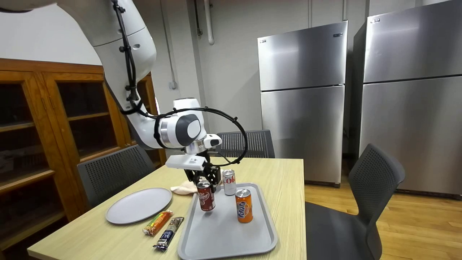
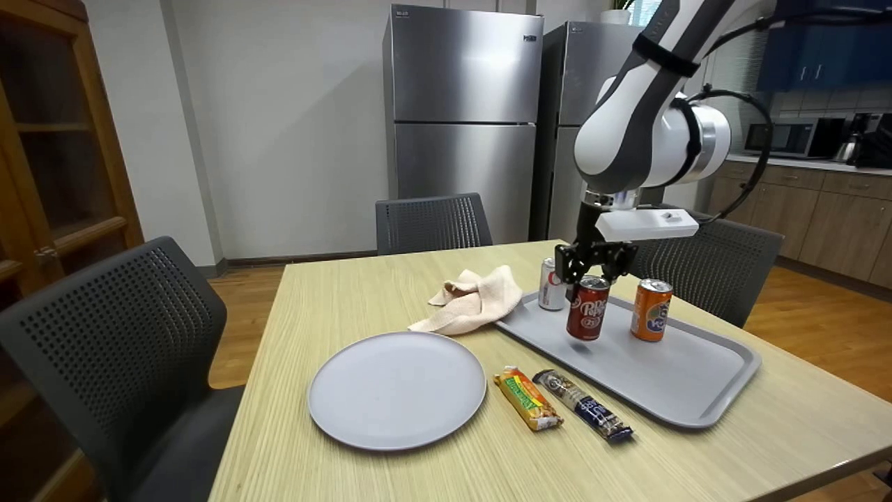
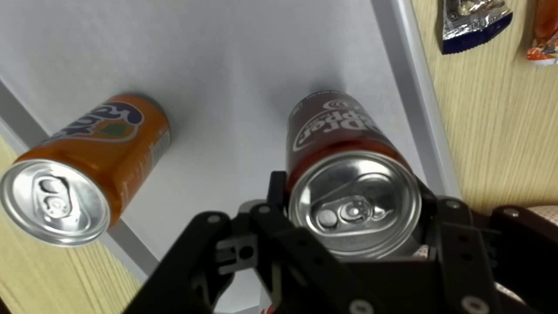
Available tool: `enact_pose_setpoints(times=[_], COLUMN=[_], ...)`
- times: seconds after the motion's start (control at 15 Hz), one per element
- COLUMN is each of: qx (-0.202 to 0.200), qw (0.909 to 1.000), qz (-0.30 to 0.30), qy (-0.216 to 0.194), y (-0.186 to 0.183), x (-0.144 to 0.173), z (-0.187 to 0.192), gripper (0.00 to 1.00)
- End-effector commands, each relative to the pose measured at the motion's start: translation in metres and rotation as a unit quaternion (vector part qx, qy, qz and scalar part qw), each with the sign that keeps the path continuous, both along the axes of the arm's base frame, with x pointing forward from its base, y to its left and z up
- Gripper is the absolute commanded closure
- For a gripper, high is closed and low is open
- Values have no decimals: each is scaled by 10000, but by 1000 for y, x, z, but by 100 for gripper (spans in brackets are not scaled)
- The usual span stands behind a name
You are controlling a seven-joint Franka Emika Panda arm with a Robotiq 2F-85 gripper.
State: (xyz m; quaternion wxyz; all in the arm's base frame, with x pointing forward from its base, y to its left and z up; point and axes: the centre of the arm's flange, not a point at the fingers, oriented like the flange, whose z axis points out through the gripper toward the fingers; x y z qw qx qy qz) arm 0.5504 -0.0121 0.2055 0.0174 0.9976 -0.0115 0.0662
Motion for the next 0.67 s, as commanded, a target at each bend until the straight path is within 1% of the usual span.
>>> enact_pose_setpoints(times=[0.0, 0.33, 0.4, 0.47, 0.53, 0.6], qx=[-66, -119, -130, -127, -120, -109], qw=[10000, 9999, 9999, 9999, 9999, 9999], qz=[-19, 0, 4, 7, 2, -6], qy=[-68, -24, -24, -31, -69, -110], y=[-3, -3, -3, -2, -2, -2], x=[9, 11, 11, 11, 11, 12], z=[-2, -6, -5, -4, 0, 4], gripper=[62, 62, 14, 11, 4, 1])
